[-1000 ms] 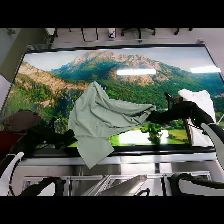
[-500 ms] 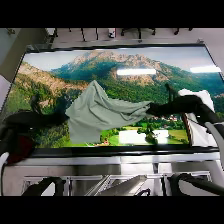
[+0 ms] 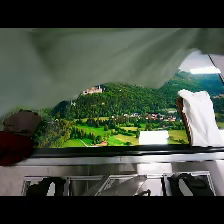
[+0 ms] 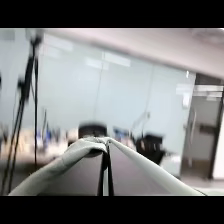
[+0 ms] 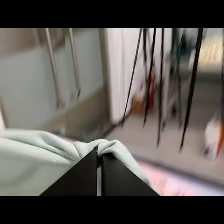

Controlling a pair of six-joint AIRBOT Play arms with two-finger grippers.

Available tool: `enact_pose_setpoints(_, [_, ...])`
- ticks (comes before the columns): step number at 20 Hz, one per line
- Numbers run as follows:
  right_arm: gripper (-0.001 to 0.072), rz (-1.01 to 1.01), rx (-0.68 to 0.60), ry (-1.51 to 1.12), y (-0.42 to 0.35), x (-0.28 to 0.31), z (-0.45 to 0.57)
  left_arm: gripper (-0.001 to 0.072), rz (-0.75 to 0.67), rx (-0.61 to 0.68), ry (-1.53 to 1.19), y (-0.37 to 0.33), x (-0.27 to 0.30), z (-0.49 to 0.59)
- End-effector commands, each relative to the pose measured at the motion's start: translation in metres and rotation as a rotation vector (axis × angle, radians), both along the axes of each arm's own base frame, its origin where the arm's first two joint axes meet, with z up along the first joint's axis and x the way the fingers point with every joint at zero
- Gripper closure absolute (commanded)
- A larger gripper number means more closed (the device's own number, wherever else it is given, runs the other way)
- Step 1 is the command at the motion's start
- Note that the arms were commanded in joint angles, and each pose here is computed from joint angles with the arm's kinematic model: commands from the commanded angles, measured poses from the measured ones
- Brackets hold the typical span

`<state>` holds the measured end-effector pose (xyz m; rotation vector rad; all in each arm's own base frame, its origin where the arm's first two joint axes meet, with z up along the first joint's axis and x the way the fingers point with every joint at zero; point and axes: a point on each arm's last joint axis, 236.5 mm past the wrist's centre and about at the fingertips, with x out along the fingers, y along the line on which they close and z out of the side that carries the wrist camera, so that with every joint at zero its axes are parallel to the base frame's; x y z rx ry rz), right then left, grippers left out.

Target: Fold the shirts.

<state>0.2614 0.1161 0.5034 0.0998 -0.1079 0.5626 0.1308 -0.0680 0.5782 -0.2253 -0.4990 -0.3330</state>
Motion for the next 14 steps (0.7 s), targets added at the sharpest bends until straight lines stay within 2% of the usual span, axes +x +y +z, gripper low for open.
enact_pose_setpoints(1, [0.0684, -0.060, -0.024, -0.268, -0.003, -0.066, 0.074, 0.0693, 0.041, 0.064, -0.134, -0.005, -0.050, 0.054])
enact_pose_setpoints(4, [0.0684, -0.050, -0.032, -0.213, -0.003, -0.043, 0.062, 0.0693, 0.006, 0.126, 0.065, -0.010, 0.027, 0.034])
enact_pose_setpoints(7, [0.0684, 0.006, -0.041, 0.009, -0.001, 0.020, 0.008, 0.0692, -0.044, 0.163, 0.350, -0.009, 0.132, -0.025])
enact_pose_setpoints(11, [0.0684, 0.073, -0.009, 0.430, -0.001, 0.128, -0.135, 0.0692, -0.183, 0.186, 0.754, -0.032, 0.274, -0.157])
enact_pose_setpoints(14, [0.0684, 0.031, 0.071, 0.727, -0.009, 0.196, -0.280, 0.0693, -0.259, 0.204, 1.002, -0.064, 0.366, -0.294])
